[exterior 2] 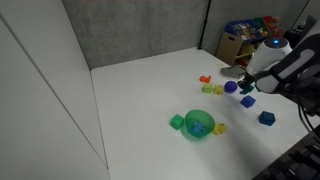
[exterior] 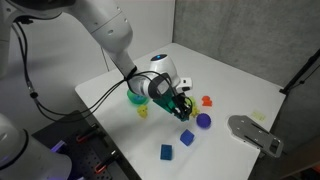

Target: Remove the dark green toy from the bowl and put it on the blue block at the back

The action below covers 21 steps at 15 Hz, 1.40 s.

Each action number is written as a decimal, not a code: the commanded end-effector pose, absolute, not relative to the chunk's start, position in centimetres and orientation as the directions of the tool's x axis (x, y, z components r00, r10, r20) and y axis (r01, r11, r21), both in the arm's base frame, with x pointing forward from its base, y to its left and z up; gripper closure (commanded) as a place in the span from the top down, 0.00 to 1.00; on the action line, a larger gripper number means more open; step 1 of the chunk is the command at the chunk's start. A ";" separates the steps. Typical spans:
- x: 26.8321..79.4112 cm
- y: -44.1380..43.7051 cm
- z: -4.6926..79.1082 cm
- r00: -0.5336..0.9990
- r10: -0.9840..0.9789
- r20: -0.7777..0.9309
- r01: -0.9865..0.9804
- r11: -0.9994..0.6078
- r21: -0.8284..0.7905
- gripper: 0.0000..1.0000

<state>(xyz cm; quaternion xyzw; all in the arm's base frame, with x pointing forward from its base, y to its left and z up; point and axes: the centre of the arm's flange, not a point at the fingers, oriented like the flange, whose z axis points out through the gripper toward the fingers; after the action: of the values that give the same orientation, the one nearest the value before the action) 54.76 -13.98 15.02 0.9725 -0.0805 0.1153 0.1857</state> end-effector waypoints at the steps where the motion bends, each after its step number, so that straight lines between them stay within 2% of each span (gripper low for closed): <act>1: 55.1 -17.4 13.6 0.937 -0.207 0.282 -0.300 -0.891 0.340 0.11; 8: 54.3 -21.3 11.8 0.907 -0.300 0.294 -0.393 -0.855 0.338 0.11; 21: 53.4 -20.6 10.0 0.892 -0.298 0.339 -0.402 -0.867 0.294 0.10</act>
<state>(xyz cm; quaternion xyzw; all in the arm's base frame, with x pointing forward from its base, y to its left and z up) 53.46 -20.27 9.95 0.9569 -0.1811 0.1280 0.1874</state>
